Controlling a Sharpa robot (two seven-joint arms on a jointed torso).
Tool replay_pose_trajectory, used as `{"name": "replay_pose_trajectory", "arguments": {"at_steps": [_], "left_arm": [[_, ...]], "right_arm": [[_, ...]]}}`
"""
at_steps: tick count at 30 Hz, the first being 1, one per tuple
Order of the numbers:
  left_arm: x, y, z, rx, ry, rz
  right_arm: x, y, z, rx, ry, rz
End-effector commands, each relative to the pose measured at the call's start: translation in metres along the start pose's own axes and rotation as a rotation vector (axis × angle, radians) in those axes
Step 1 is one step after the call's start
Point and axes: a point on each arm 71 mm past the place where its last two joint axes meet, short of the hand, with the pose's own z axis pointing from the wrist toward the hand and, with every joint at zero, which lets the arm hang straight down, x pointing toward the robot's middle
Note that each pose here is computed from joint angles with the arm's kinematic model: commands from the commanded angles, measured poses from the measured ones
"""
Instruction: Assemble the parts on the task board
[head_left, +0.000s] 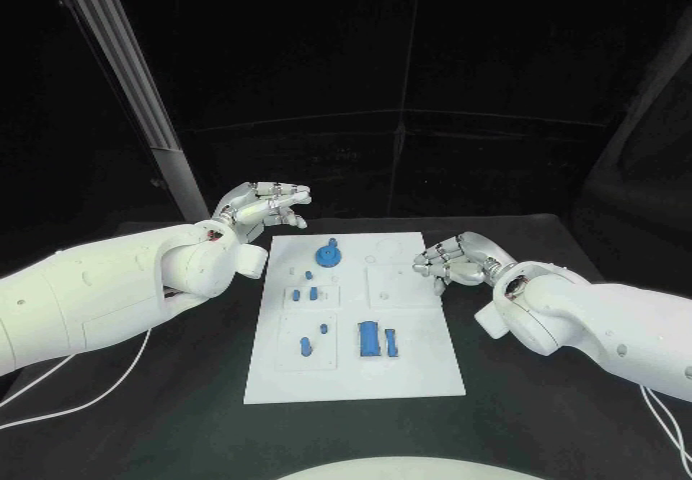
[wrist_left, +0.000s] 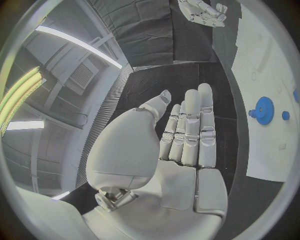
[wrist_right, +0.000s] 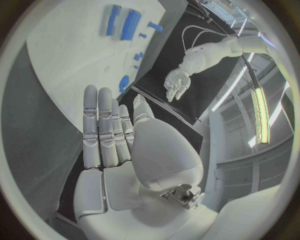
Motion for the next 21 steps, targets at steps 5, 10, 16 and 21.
{"name": "replay_pose_trajectory", "arguments": {"at_steps": [5,10,16,21], "left_arm": [[-0.0097,0.0024,0.0159,0.044,-0.058,-0.046],[-0.0166,0.0124,0.0236,0.073,-0.117,-0.026],[-0.0160,0.0209,0.0265,0.029,-0.115,-0.010],[-0.0116,0.0235,0.0229,0.029,-0.128,-0.004]], "right_arm": [[-0.035,0.004,0.039,-0.202,-0.127,0.346],[-0.039,0.002,0.059,-0.234,-0.139,0.393],[-0.037,-0.002,0.066,-0.179,-0.158,0.334],[-0.032,0.002,0.063,-0.182,-0.175,0.352]]}}
